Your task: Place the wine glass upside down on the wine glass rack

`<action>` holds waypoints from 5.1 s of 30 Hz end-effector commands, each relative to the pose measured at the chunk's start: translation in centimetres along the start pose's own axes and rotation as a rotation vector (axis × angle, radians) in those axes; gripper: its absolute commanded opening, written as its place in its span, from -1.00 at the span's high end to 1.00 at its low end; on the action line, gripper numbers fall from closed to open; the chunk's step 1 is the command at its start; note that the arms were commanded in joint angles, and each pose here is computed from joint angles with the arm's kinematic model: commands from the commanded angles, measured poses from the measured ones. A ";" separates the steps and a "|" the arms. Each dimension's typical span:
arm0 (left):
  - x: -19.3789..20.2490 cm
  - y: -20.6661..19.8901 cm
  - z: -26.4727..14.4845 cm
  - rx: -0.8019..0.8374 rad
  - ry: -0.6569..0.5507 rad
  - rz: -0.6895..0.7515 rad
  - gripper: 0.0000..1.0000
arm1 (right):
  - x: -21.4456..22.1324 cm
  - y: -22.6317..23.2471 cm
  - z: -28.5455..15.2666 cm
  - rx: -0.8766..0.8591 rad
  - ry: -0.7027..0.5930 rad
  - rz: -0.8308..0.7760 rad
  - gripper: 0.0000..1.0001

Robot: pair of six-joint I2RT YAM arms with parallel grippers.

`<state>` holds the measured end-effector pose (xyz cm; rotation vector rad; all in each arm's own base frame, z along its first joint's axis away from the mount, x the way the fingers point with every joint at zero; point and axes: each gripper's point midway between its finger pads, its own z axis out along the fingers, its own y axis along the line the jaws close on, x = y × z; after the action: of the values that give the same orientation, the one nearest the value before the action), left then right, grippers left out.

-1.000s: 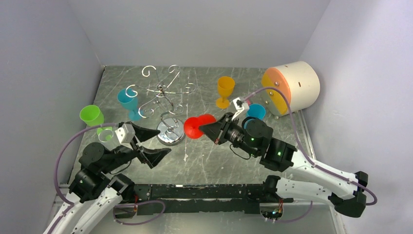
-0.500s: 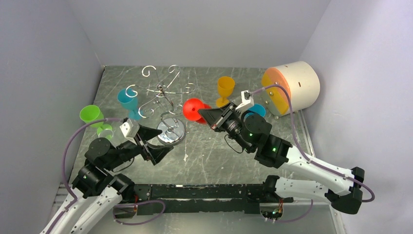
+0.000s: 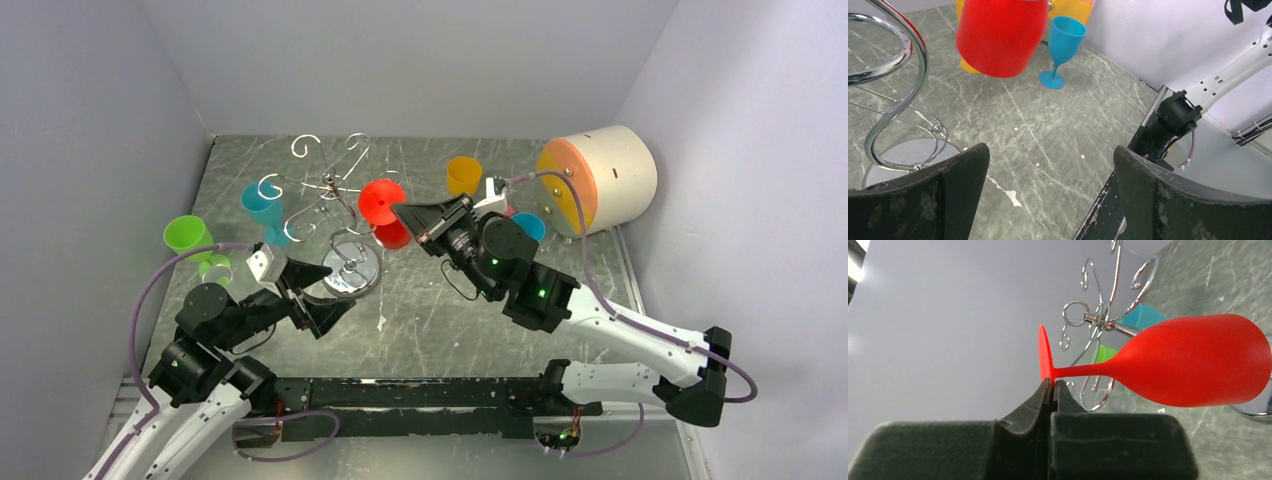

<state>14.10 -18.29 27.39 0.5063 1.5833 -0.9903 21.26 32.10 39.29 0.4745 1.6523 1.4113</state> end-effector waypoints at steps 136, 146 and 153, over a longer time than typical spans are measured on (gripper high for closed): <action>-8.8 3.1 0.6 -0.367 -0.119 -0.343 0.47 | 6.0 2.1 4.9 -0.037 0.258 0.125 1.00; -8.0 3.2 1.5 -0.352 -0.088 -0.343 0.57 | 7.4 2.3 5.2 -0.055 0.310 0.146 1.00; -7.7 3.5 1.3 -0.368 -0.083 -0.338 0.60 | 7.3 2.4 4.7 -0.061 0.317 0.168 1.00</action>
<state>19.09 -15.86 34.50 -0.0724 1.7399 -0.9522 21.22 41.29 36.89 0.3820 1.8980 1.6467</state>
